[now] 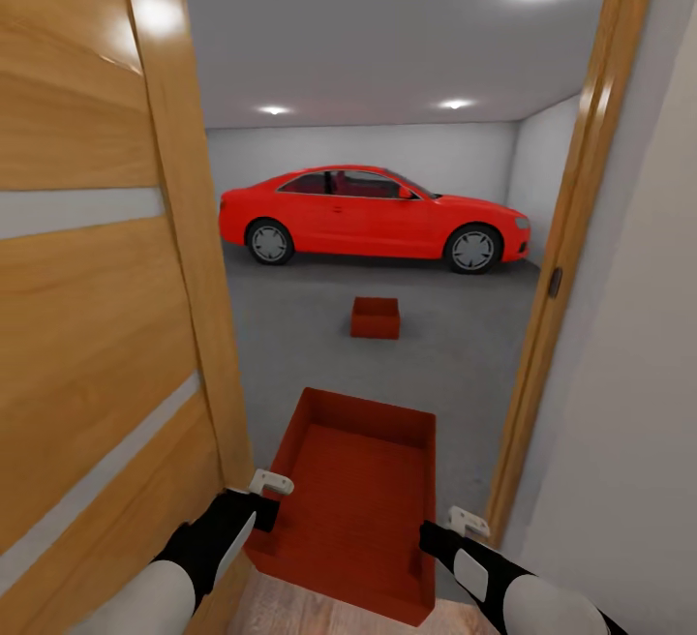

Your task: Move the two storage containers from the living room to the garage. In the garage, place one container on the floor and stack the other container on top of it (either order is fine).

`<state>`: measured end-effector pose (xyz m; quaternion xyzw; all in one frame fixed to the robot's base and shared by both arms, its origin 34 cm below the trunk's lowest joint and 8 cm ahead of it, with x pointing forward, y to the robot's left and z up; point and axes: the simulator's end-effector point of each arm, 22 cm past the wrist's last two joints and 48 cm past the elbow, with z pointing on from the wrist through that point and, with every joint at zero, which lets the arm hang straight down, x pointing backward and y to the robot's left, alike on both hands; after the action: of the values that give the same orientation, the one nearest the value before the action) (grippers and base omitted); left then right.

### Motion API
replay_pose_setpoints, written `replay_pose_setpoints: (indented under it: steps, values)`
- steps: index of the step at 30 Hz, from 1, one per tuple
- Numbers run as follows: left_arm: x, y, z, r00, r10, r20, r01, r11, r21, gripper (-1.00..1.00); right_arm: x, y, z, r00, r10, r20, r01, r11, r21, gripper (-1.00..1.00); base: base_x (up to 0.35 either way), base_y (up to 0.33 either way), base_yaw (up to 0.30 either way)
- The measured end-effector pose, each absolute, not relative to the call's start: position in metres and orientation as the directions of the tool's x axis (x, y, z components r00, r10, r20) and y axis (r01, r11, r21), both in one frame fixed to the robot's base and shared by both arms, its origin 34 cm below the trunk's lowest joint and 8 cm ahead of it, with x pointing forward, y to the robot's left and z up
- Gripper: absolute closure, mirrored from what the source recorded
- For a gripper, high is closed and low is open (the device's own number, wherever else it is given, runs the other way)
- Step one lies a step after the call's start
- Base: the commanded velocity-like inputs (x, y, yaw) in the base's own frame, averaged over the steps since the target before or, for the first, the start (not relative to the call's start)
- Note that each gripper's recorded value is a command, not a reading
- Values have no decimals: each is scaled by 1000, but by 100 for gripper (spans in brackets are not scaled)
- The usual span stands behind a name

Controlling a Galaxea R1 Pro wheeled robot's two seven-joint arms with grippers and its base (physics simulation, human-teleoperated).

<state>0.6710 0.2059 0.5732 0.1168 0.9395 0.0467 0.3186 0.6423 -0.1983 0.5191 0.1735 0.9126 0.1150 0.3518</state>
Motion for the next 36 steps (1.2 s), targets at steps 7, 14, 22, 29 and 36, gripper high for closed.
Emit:
replay_pose_setpoints:
  steps: [7, 14, 22, 29, 36]
  values:
    - [672, 205, 575, -767, 250, -591, 190, 968, 163, 100, 643, -199, 521, -689, 398, -605, 235, 913, 332, 100, 0, 17, -189]
    - [672, 206, 578, -764, 250, -595, 189, 968, 164, 100, 644, -199, 524, -686, 398, -609, 233, 913, 334, 100, 0, 1, -250]
    - [672, 206, 580, -763, 249, -597, 188, 968, 164, 100, 644, -199, 525, -685, 397, -611, 232, 913, 334, 100, 105, 143, -56]
    - [673, 206, 580, -762, 249, -597, 188, 968, 164, 100, 645, -199, 525, -685, 397, -611, 232, 914, 334, 100, 35, 35, -1]
    - [673, 206, 580, -762, 249, -598, 188, 968, 164, 100, 645, -199, 526, -685, 397, -611, 232, 914, 334, 100, 142, 1, 0]
